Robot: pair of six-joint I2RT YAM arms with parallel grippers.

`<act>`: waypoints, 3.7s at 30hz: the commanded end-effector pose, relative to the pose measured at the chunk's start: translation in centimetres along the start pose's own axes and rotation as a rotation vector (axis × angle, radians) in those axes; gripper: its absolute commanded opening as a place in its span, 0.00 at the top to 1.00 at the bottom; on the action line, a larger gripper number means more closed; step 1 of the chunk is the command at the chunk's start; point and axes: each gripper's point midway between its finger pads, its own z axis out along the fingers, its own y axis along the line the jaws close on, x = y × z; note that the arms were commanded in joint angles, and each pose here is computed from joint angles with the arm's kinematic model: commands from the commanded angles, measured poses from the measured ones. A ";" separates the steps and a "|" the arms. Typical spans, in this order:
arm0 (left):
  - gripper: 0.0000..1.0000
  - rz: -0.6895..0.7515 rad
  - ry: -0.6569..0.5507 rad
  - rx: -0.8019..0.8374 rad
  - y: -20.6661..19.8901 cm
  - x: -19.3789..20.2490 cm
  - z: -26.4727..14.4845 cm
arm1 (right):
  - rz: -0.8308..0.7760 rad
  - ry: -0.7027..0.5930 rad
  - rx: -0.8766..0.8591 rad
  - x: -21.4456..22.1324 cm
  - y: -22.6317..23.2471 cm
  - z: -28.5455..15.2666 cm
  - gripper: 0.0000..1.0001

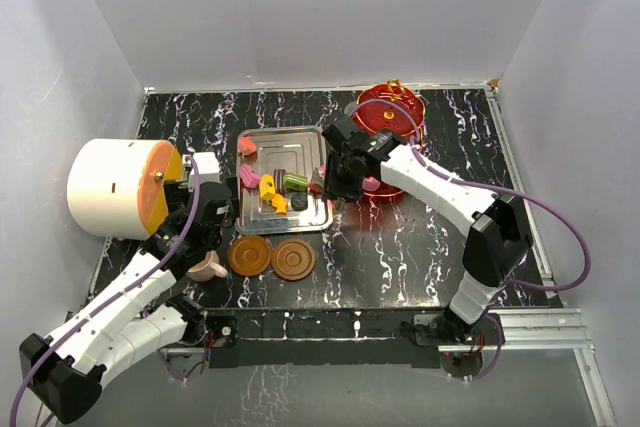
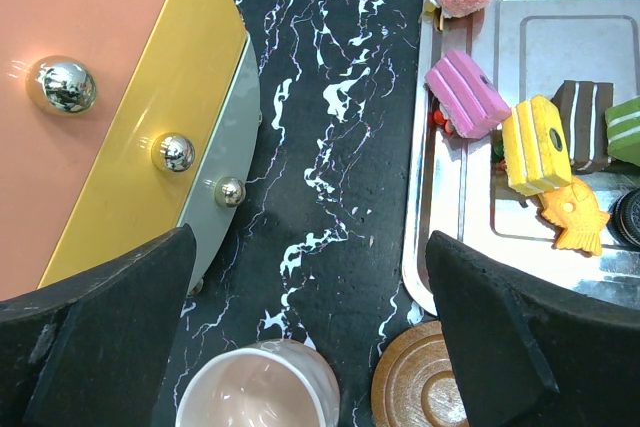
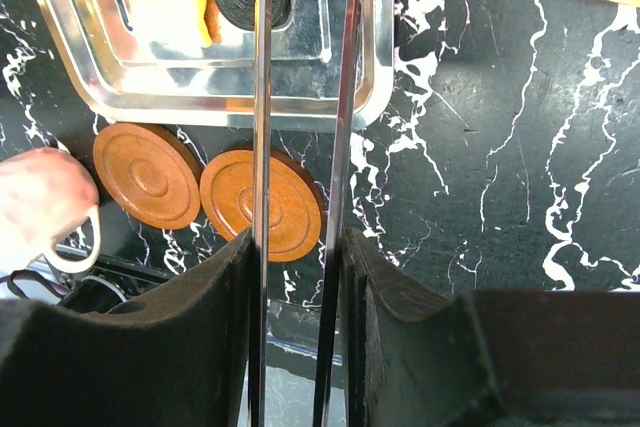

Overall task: Serve the afternoon tea
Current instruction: Pick up the desert from the tray, then place the desert on the desert table.

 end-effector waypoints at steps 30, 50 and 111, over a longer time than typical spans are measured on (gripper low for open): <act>0.01 0.002 -0.003 -0.002 0.0 -0.1 0.1 | -0.173 -0.194 0.327 -5.9 -2.9 -2.5 0.73; 0.01 0.005 0.003 0.007 -0.2 -0.1 0.1 | -0.194 -0.128 0.405 -2.0 -7.4 -6.7 0.72; 0.01 0.004 0.001 0.018 -0.4 -0.2 0.1 | -0.152 -0.187 0.054 -4.4 0.2 -2.4 0.65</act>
